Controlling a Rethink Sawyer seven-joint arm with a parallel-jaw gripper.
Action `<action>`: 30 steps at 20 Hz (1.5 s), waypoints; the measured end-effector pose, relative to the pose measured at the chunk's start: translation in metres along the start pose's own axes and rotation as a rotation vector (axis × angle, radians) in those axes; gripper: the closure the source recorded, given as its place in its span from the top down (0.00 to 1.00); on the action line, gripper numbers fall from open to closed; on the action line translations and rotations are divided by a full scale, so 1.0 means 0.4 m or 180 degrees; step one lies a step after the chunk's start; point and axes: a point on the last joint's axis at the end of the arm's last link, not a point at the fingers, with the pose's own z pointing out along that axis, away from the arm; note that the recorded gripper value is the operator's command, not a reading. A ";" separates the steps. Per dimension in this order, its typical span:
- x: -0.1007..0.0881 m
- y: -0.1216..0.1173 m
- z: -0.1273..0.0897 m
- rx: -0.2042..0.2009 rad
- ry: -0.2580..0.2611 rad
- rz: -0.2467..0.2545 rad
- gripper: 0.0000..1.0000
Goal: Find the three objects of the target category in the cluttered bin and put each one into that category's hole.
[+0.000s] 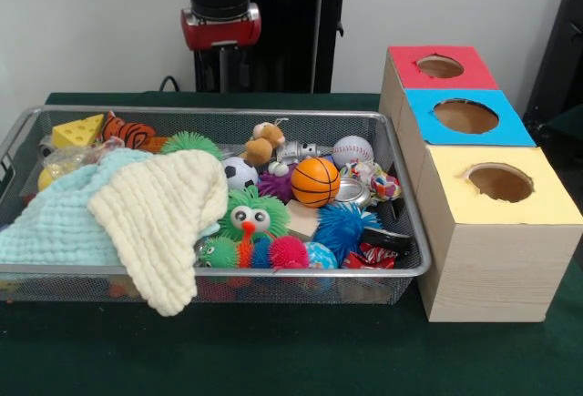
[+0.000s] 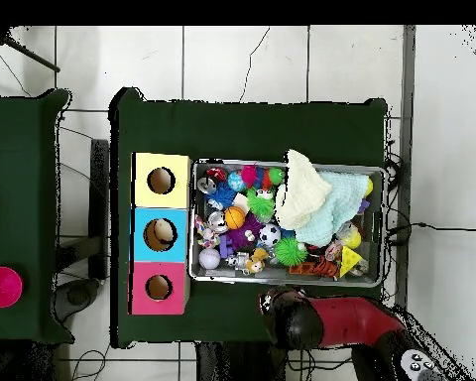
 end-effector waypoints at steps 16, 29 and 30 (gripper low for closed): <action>0.060 0.187 0.051 -0.0130 0.0140 -0.0229 1.00; 0.119 0.265 0.154 -0.0379 0.0229 -0.0177 1.00; 0.125 0.269 0.162 -0.0397 0.0237 -0.0168 1.00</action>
